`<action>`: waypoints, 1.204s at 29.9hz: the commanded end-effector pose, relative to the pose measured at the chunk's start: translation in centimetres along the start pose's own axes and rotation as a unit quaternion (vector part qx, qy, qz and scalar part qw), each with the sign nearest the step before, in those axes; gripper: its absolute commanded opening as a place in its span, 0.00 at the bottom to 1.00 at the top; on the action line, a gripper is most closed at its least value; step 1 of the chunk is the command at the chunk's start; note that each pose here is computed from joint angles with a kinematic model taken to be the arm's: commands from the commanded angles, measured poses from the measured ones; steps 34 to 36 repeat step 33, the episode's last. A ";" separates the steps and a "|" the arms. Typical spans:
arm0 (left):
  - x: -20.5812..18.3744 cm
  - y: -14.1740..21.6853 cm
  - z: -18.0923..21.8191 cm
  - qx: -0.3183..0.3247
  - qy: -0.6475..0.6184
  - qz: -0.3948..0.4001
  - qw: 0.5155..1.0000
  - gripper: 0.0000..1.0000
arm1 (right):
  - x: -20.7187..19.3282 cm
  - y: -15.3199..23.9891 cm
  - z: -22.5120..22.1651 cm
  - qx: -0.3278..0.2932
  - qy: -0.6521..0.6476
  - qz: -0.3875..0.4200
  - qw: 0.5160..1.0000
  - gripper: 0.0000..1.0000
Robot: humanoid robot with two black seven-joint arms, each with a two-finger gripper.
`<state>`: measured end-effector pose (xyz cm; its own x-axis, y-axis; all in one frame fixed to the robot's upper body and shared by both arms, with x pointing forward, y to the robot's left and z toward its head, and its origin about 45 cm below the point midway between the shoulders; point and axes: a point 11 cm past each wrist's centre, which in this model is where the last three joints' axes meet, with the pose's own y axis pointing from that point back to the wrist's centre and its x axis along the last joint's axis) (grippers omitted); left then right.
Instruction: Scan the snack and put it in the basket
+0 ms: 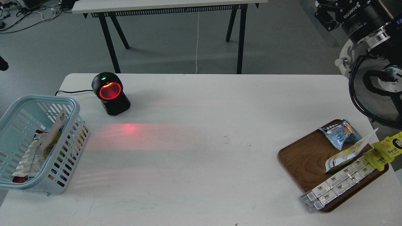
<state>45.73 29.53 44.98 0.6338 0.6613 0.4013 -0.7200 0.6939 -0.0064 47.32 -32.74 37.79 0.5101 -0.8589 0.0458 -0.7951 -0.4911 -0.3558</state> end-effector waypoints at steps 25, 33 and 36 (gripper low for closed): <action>1.9 2.6 -7.3 -0.087 0.164 0.124 0.975 0.99 | 0.7 2.2 0.6 0.008 -0.021 0.022 1.000 0.99; 2.2 3.4 -7.8 -0.080 0.163 0.132 0.975 0.99 | 1.1 2.6 0.5 0.012 -0.022 0.030 0.999 0.99; 2.2 3.4 -7.8 -0.080 0.163 0.132 0.975 0.99 | 1.1 2.6 0.5 0.012 -0.022 0.030 0.999 0.99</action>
